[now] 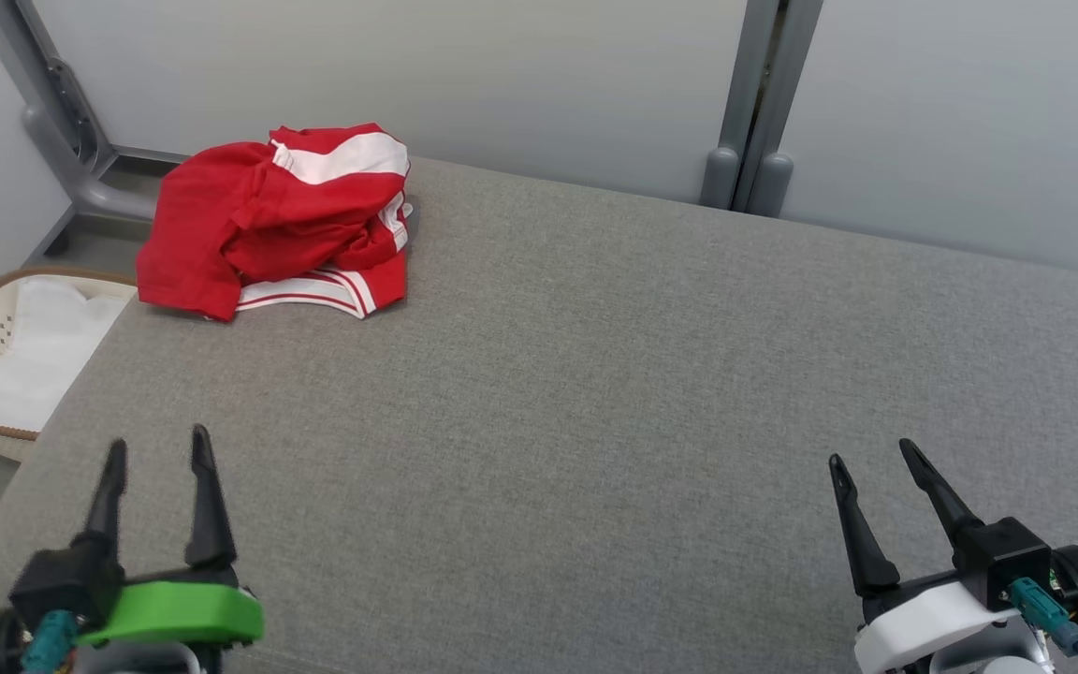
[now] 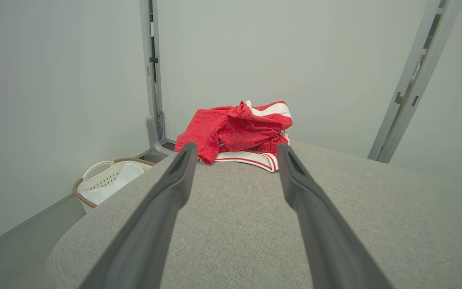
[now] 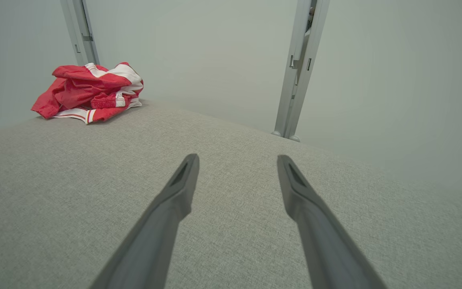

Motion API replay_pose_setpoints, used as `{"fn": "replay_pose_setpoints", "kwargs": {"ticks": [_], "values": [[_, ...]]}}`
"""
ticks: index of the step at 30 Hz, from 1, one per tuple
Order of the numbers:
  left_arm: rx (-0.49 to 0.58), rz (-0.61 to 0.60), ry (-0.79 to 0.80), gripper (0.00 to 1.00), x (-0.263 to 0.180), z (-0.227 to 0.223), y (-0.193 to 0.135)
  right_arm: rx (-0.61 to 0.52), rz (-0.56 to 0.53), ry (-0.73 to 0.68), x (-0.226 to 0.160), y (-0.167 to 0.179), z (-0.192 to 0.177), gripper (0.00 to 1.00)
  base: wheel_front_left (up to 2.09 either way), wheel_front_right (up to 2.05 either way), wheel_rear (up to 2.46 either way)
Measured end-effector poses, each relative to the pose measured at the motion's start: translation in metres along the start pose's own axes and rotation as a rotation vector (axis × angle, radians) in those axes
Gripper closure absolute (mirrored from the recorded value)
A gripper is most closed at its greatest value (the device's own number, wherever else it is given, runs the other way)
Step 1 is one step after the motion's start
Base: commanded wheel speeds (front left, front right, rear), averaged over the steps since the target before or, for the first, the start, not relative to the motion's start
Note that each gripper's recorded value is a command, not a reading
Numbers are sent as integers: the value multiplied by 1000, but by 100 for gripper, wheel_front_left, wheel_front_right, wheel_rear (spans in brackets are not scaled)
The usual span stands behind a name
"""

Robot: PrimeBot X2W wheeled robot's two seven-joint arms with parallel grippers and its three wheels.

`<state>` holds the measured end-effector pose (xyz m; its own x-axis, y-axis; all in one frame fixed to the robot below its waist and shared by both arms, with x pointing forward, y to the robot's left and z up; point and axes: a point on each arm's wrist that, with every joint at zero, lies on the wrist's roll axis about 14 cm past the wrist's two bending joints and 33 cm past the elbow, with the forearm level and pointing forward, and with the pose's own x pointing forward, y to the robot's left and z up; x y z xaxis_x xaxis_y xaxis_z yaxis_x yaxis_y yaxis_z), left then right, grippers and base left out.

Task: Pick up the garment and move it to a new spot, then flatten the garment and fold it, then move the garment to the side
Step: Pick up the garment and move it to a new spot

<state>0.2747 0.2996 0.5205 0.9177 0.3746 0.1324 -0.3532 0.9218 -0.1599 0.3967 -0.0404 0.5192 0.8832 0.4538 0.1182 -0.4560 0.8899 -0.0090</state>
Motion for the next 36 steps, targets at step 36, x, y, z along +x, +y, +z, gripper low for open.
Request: {"fn": "replay_pose_setpoints", "kwargs": {"ticks": [36], "values": [[176,-63,489,0,253,-117,-12,-96,-106,166,36,-71,-98,0,0,0,0]]}}
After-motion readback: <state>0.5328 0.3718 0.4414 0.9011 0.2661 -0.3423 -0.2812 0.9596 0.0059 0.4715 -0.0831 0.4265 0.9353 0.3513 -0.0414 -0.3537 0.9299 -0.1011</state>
